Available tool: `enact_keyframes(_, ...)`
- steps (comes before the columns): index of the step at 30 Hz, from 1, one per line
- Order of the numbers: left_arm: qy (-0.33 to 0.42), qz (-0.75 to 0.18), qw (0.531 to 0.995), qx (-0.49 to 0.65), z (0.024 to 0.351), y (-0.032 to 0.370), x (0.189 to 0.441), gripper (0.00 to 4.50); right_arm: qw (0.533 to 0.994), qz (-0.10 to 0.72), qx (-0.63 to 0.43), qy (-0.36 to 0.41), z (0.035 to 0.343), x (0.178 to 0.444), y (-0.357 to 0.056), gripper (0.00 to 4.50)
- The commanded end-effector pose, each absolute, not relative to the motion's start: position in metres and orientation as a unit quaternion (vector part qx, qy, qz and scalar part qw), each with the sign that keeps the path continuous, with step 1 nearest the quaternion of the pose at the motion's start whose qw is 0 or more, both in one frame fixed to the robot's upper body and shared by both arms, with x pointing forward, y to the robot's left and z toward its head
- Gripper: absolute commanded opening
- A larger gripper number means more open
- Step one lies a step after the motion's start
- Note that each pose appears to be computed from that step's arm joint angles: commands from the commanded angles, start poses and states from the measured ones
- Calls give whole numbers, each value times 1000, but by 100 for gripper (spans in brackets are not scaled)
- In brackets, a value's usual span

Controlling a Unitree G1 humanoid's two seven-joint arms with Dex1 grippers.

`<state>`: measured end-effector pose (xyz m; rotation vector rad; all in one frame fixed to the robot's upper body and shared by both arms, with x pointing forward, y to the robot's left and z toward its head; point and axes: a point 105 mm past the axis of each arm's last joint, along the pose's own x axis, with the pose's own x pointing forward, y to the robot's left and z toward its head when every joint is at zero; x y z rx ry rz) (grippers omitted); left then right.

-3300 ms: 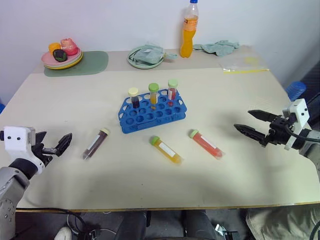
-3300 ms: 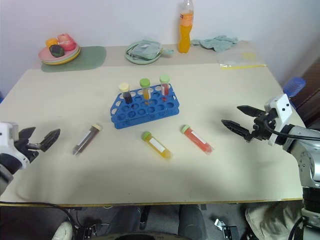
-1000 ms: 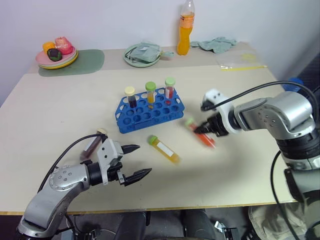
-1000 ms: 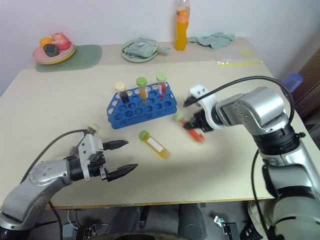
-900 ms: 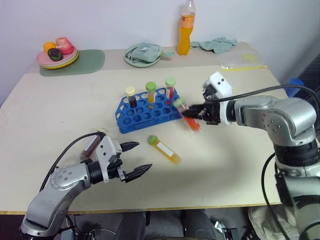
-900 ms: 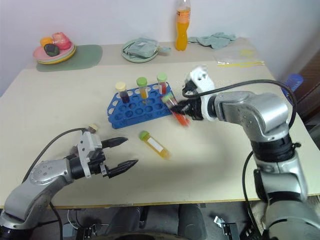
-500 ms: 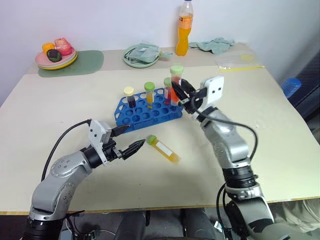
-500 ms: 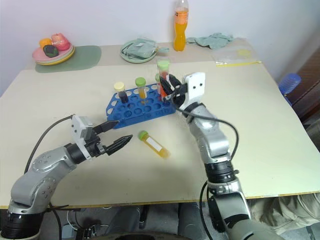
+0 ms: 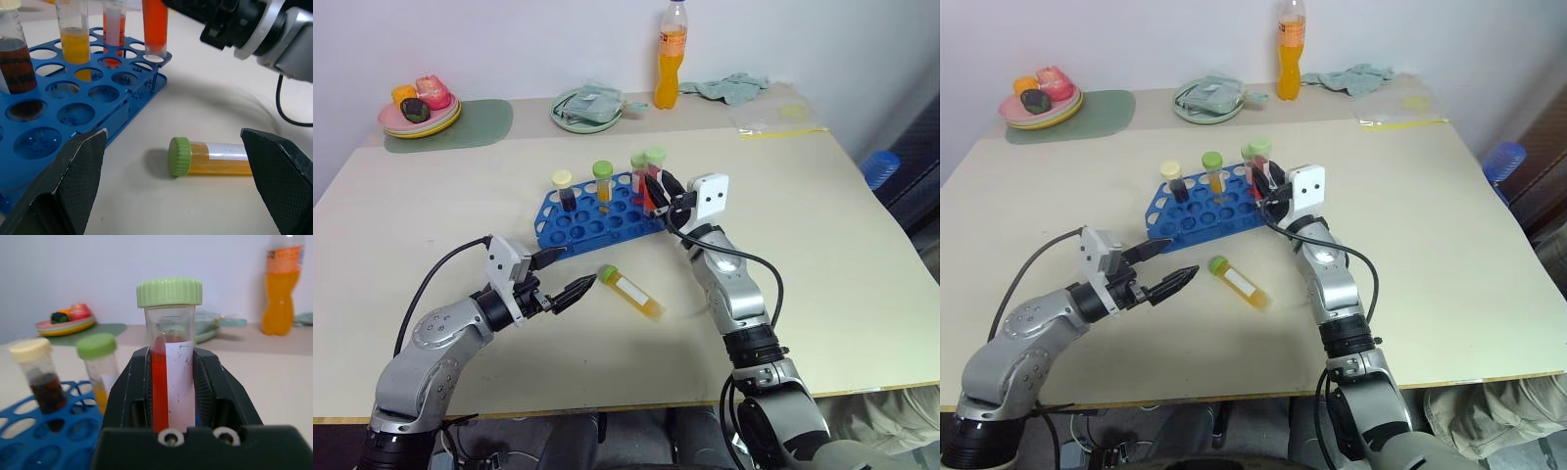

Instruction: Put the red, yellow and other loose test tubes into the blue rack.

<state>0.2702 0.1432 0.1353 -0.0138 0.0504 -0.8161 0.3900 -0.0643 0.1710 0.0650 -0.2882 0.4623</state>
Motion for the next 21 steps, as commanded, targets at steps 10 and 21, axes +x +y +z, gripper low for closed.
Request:
enact_keyframes(10, -1, -401, 916, 0, 150, 141, 269, 450, 962, 210, 34, -170, 181, 398, -64, 68)
enact_keyframes(21, -2, -403, 915, 2, 151, 140, 269, 450, 950, 231, 52, -202, 196, 387, -60, 367)
